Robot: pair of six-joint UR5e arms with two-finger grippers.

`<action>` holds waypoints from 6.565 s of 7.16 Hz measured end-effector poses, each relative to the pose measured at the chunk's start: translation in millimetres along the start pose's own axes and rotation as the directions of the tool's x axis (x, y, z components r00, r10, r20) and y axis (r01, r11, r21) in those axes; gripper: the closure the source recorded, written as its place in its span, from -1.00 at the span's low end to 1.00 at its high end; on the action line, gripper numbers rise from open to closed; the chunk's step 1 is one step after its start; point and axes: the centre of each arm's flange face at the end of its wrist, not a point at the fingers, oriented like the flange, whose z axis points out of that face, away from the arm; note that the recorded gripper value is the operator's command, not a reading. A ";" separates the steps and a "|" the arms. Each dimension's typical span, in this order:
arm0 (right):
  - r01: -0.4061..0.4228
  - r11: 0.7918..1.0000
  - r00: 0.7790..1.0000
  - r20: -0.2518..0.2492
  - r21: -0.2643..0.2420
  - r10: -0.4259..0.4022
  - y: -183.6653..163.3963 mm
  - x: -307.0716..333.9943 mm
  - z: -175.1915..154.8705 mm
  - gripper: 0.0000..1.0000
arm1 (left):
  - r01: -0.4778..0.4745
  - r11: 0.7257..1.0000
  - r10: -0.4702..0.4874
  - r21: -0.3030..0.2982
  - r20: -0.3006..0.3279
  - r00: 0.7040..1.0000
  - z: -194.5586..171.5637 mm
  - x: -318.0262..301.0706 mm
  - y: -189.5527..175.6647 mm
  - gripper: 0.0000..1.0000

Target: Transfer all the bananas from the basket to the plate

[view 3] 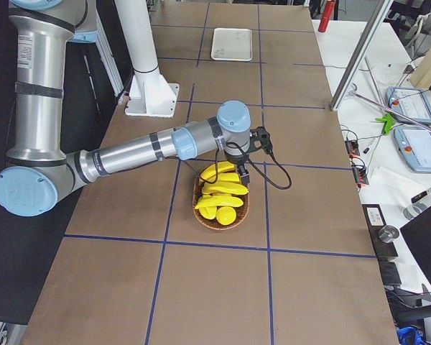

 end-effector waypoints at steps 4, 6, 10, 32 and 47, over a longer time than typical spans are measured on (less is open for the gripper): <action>0.016 0.999 0.999 -0.049 -0.043 -0.018 15.4 -100.5 61.5 -0.99 | -0.038 0.999 0.038 0.032 0.000 0.999 1.8 -2.2 -1.3 -1.00; 0.114 0.991 0.992 -0.045 -0.071 -0.117 46.3 -116.6 100.6 -0.99 | -0.036 0.999 0.036 0.032 0.000 0.999 4.3 -5.2 -1.4 -1.00; 0.150 0.981 0.985 -0.064 -0.122 -0.159 62.9 -109.9 143.6 -0.67 | -0.038 0.999 0.038 0.035 0.000 0.999 4.6 -5.6 -1.7 -1.00; -0.385 0.921 0.899 0.249 0.061 0.359 -82.0 -316.8 97.2 0.97 | -0.091 0.970 0.105 0.224 -0.050 0.993 4.8 111.4 -42.9 -0.98; -0.362 0.921 0.829 0.501 0.145 0.247 -58.7 -494.5 146.4 0.99 | 0.193 0.972 -0.231 -0.134 -0.693 0.683 83.1 734.2 94.6 -0.93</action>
